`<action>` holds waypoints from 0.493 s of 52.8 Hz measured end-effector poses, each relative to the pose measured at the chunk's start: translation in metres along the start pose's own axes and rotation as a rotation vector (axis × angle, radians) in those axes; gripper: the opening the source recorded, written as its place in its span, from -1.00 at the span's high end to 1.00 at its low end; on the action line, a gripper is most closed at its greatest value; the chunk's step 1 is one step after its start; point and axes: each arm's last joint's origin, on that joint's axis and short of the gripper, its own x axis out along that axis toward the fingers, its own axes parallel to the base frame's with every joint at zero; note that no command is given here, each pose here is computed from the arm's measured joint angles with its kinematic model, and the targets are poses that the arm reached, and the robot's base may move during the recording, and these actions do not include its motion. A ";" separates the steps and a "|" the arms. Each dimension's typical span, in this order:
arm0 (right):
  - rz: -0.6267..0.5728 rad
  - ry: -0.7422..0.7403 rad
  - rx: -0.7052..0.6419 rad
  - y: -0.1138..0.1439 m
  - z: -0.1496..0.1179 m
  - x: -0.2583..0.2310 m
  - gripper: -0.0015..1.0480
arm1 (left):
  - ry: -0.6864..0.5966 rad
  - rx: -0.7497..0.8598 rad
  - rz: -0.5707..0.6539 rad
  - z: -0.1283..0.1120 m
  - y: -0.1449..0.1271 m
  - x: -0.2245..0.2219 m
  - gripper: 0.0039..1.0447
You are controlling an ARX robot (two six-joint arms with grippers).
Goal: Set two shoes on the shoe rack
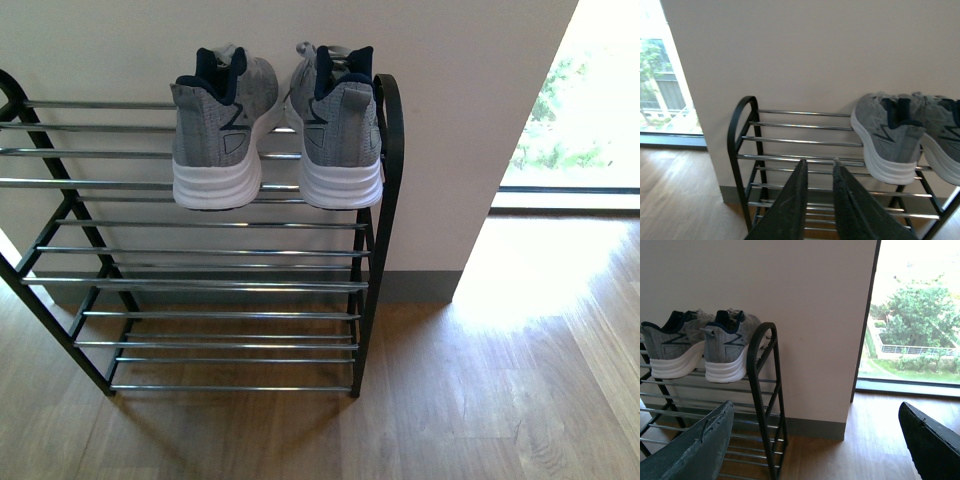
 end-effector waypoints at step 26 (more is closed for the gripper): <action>0.000 0.000 0.000 0.000 0.000 0.000 -0.82 | -0.002 0.001 0.013 -0.018 0.010 -0.020 0.99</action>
